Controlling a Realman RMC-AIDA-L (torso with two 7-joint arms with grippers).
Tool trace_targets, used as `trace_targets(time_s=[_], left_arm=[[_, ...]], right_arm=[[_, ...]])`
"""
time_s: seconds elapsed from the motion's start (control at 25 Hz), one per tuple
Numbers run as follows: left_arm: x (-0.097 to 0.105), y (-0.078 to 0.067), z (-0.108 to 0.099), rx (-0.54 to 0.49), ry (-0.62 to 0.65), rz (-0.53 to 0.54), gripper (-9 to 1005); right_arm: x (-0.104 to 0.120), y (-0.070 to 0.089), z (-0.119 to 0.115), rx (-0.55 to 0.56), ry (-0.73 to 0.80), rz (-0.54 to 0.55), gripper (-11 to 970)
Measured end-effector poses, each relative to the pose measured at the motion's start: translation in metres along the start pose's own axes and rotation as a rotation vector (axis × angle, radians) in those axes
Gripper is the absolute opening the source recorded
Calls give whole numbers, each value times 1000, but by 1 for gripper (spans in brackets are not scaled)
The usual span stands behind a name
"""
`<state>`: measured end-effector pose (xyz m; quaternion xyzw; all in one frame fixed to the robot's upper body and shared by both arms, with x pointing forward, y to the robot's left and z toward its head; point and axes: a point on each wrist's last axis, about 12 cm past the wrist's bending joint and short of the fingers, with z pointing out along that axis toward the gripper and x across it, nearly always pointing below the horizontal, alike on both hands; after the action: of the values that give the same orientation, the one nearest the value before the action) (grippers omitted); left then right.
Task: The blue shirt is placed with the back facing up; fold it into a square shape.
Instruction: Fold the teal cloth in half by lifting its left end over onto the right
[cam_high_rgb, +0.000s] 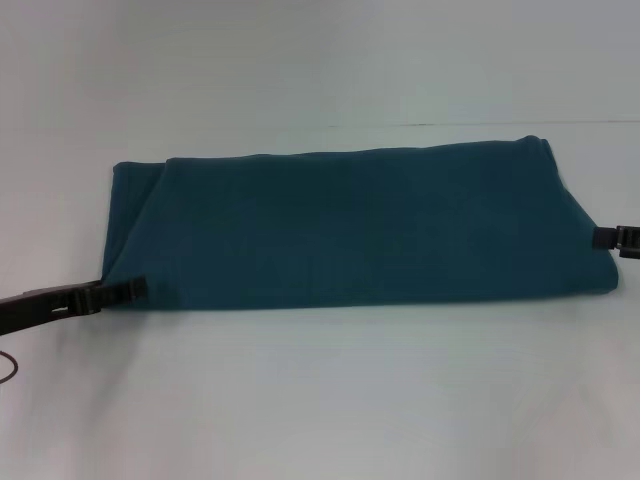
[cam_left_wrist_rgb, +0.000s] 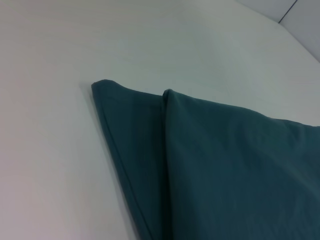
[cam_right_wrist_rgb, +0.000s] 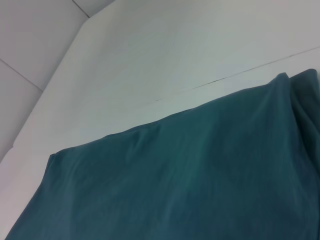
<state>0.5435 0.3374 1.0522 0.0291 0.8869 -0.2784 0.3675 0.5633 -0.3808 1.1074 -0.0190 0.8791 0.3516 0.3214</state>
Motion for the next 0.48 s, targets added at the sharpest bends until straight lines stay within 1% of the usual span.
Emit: trace_targets(time_s=[0.2,0.4,0.48], left_arm=[[0,0,0,0,2,2,824],[-2,0,1,-7,0,10,773],[-3,0,1,-10,1,15,695]], right_arm=[[0,0,0,1,-3,2,760],[-1,-1,0,9,-8,2,760],[-1,-2,0,13,-9,2,761]])
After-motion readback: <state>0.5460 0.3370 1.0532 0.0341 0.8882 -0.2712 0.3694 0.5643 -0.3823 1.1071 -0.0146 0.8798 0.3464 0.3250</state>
